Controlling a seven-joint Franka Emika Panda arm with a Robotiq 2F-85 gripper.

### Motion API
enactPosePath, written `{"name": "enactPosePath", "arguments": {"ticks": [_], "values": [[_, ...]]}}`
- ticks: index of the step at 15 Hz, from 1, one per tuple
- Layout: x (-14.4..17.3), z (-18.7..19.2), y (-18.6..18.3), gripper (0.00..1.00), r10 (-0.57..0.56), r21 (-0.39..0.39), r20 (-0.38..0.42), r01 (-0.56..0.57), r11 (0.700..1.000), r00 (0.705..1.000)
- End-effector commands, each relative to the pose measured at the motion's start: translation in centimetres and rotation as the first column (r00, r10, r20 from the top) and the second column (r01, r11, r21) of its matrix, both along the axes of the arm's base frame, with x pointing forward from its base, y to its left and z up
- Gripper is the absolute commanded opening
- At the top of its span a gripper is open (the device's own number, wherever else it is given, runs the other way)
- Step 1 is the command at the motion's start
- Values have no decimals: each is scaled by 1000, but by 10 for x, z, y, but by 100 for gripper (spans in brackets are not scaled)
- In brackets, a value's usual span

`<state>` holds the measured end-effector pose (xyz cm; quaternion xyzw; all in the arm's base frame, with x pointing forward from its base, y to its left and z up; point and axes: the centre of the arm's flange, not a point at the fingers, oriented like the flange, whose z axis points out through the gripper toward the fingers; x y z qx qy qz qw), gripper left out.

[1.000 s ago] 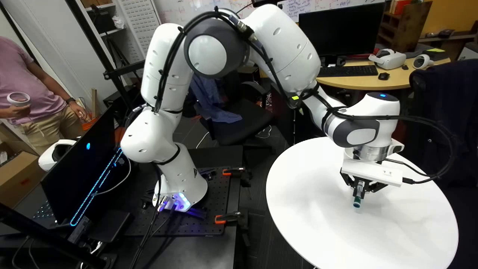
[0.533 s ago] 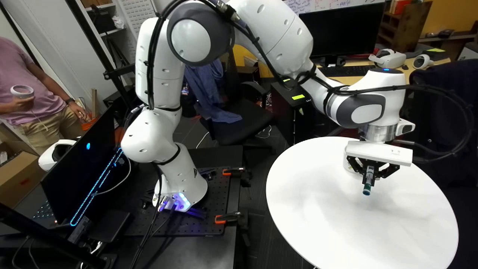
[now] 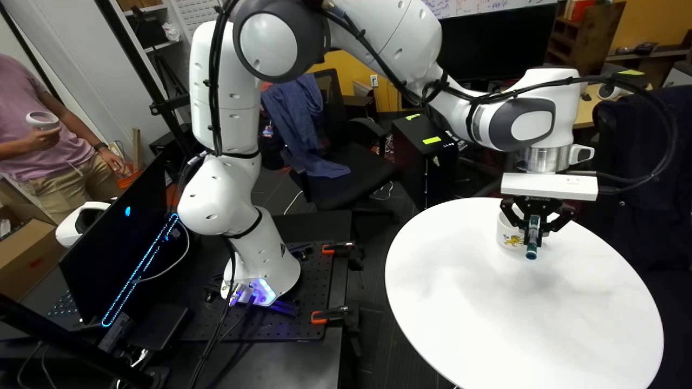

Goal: Put the marker in the mug

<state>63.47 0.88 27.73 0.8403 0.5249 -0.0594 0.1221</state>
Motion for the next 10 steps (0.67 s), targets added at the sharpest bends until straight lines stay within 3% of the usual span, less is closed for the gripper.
{"name": "enactPosePath", "arguments": {"ticks": [1, 10], "values": [[4, 15, 24, 5, 26, -44, -21, -26, 999, 999], [11, 4, 91, 5, 133, -110, -110, -145, 983, 985]]}}
